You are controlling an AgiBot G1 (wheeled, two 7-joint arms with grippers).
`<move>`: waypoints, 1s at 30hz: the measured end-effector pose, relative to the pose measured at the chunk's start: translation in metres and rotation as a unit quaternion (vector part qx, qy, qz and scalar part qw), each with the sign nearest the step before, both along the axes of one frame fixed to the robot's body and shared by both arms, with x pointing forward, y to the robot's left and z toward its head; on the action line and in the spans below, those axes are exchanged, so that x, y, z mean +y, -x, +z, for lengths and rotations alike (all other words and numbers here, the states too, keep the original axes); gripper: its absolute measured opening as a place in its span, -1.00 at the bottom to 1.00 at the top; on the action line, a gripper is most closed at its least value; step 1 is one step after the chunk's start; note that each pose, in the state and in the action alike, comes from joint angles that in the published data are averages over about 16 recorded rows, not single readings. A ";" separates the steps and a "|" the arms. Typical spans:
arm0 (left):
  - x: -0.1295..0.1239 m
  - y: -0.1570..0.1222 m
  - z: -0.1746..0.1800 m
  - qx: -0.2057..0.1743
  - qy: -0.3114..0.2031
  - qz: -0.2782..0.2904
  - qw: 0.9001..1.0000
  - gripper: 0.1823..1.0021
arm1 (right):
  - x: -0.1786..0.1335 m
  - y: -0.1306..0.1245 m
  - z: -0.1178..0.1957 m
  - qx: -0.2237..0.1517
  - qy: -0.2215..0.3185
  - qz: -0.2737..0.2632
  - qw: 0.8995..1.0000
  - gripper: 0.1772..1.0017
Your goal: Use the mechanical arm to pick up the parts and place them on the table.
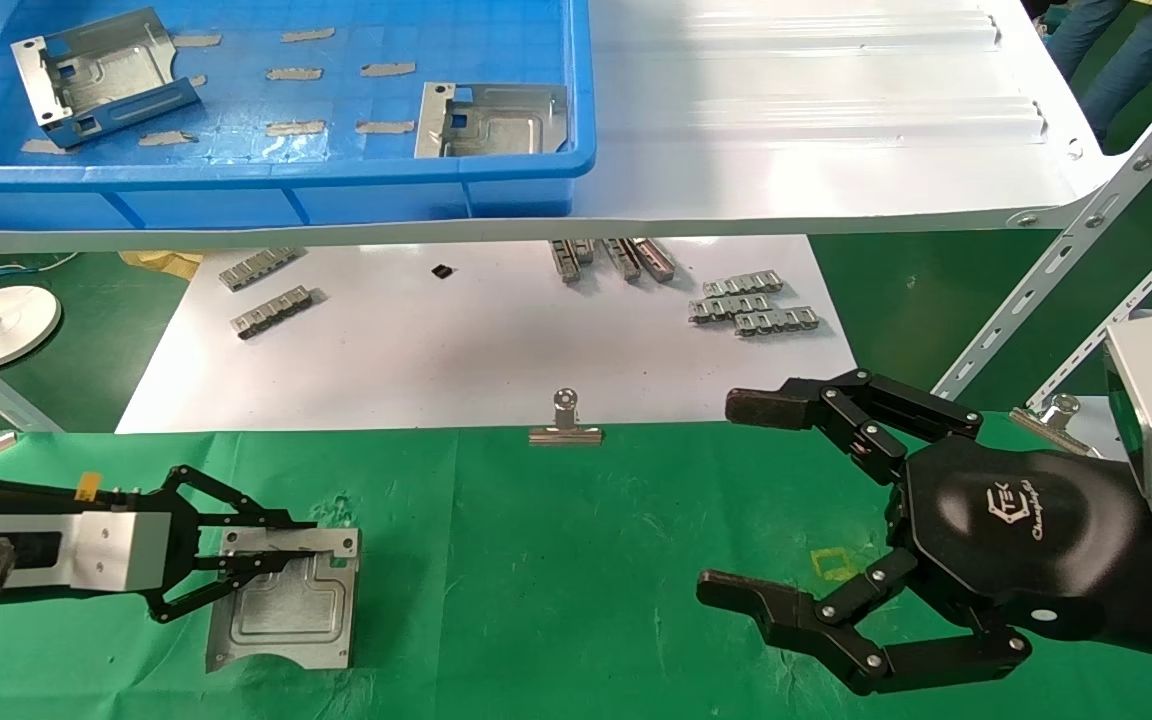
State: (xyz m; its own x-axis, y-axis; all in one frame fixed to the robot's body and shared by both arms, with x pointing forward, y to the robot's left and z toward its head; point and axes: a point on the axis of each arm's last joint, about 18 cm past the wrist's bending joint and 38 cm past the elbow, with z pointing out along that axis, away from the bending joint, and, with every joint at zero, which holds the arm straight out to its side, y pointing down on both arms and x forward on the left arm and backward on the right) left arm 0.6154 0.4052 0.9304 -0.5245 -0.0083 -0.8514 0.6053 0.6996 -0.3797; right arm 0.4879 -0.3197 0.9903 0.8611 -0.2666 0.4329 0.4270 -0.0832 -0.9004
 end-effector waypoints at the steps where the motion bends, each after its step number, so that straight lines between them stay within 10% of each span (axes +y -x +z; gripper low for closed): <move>1: 0.000 0.000 0.000 0.000 0.002 0.000 1.000 -0.76 | 0.000 0.000 0.000 0.000 0.000 0.000 1.000 1.00; 30: -0.018 0.002 0.009 0.111 0.203 0.014 0.973 0.23 | 0.000 0.000 0.000 0.000 0.000 0.000 1.000 1.00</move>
